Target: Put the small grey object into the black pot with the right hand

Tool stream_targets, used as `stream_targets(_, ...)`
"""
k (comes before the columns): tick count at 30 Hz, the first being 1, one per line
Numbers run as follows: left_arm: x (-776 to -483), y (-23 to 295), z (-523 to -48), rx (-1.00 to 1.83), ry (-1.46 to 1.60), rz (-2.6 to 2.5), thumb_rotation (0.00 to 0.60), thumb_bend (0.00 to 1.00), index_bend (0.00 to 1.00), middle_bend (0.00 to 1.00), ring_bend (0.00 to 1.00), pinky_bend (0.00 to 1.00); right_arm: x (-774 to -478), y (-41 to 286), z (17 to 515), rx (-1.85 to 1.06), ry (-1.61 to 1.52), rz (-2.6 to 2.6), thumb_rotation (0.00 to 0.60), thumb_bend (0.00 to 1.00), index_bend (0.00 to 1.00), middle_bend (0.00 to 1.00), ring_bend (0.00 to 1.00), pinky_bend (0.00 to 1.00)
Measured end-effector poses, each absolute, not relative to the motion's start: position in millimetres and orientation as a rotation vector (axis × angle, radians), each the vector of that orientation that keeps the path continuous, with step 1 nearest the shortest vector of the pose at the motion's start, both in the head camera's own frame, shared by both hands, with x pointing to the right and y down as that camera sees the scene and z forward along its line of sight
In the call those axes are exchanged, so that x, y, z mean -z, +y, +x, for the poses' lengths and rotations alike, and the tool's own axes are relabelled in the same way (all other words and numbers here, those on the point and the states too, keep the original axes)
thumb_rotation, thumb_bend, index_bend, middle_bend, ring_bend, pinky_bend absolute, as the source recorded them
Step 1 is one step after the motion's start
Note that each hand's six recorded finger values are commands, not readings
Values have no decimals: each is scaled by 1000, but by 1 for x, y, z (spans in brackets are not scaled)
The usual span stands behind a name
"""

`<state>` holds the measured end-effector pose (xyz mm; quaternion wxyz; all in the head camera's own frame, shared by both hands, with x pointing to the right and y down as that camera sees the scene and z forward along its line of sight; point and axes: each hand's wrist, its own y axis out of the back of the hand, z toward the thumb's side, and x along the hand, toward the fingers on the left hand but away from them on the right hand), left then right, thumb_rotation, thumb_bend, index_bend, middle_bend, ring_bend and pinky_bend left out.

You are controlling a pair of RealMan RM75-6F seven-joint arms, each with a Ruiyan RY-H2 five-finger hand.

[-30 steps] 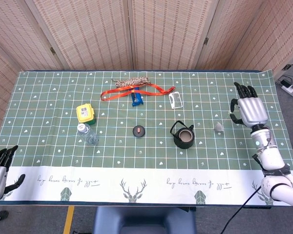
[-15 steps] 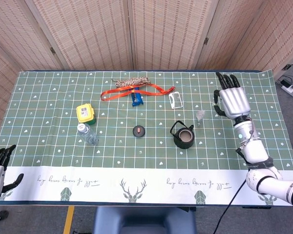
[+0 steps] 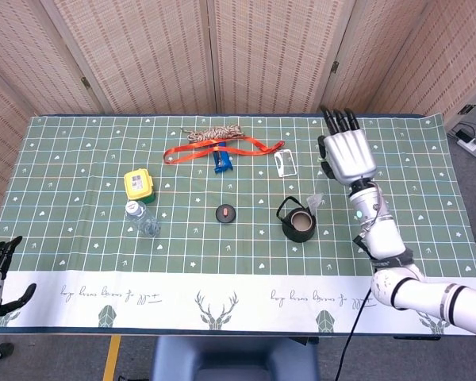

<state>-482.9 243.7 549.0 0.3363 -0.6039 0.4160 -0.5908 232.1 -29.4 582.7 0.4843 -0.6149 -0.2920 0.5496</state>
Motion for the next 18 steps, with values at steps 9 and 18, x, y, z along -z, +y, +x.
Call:
stream_targets(9, -547, 243, -484, 1532, 1098, -1580, 600, 267, 50, 110, 85, 79, -595, -27, 213, -1351, -671, -1508, 600, 372, 579, 0, 0, 0)
stream_targets(18, -544, 243, -484, 1522, 1103, -1582, 600, 267, 50, 110, 85, 78, -588, -26, 201, -1322, -665, -1490, 600, 372, 579, 0, 0, 0)
